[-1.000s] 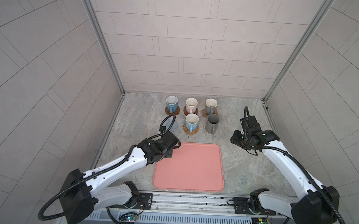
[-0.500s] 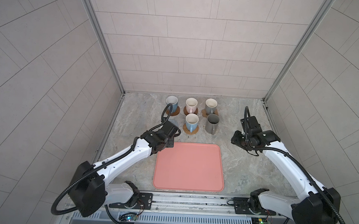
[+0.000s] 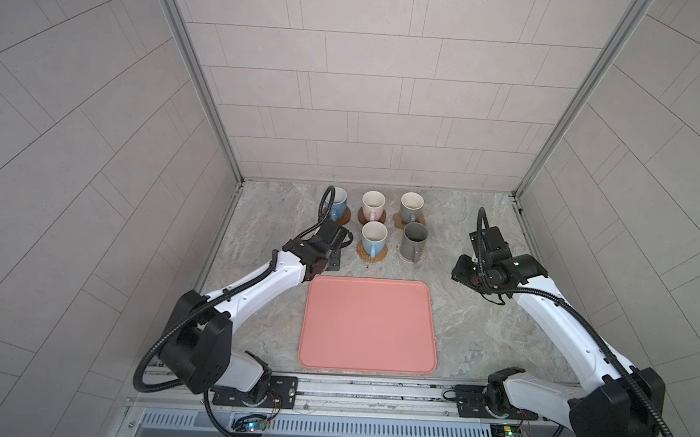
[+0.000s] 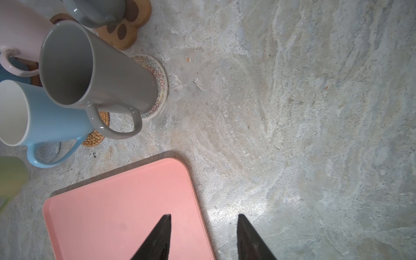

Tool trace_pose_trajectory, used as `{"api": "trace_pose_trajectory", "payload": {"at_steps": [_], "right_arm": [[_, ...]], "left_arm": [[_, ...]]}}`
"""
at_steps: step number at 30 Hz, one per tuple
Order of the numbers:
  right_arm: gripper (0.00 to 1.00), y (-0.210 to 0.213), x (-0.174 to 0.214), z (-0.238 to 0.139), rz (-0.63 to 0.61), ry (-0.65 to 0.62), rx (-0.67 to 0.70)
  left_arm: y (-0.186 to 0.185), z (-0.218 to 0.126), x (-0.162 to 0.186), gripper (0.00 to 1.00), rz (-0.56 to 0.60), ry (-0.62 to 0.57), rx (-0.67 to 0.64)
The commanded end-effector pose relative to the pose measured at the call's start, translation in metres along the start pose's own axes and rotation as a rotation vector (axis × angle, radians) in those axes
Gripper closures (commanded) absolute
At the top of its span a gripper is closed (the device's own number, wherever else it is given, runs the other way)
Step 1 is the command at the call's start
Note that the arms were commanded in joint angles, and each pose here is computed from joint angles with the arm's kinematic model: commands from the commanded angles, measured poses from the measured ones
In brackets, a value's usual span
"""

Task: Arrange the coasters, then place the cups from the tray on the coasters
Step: 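Carry the pale green mug with left gripper over the blue knit coaster and lower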

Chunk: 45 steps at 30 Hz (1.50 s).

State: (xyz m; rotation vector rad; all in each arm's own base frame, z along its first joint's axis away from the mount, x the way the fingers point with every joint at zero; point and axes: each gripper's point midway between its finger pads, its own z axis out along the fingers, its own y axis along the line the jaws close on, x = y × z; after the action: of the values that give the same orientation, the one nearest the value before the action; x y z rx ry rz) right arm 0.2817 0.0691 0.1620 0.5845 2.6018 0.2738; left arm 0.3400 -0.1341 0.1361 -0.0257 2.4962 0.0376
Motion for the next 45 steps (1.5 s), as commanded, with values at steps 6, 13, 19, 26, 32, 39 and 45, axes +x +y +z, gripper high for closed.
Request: {"api": "trace_pose_trajectory", "payload": {"at_steps": [6, 13, 19, 26, 32, 39, 45], "right_arm": [[0.5, -0.008, 0.001, -0.006, 0.015, -0.013, 0.026], [0.5, -0.009, 0.001, -0.007, 0.016, -0.017, 0.03], [0.5, -0.009, 0.002, -0.006, 0.018, -0.014, 0.032], [0.5, -0.01, 0.002, -0.005, 0.018, -0.014, 0.035], [0.5, -0.009, 0.001, -0.004, 0.019, -0.012, 0.037], [0.5, -0.009, 0.001, -0.002, 0.017, -0.007, 0.038], [0.5, -0.009, 0.002, 0.0, 0.016, -0.004, 0.04]], "left_arm": [[-0.009, 0.005, -0.05, 0.95, -0.022, -0.115, 0.038], [-0.013, 0.015, -0.058, 0.96, -0.021, -0.128, 0.058], [-0.013, 0.026, -0.061, 0.96, -0.031, -0.124, 0.059], [-0.011, 0.037, -0.063, 0.96, -0.029, -0.115, 0.047], [-0.009, 0.044, -0.063, 0.96, -0.028, -0.109, 0.044], [-0.009, 0.05, -0.06, 0.96, -0.029, -0.094, 0.046], [-0.008, 0.057, -0.051, 0.97, -0.02, -0.054, 0.035]]}}
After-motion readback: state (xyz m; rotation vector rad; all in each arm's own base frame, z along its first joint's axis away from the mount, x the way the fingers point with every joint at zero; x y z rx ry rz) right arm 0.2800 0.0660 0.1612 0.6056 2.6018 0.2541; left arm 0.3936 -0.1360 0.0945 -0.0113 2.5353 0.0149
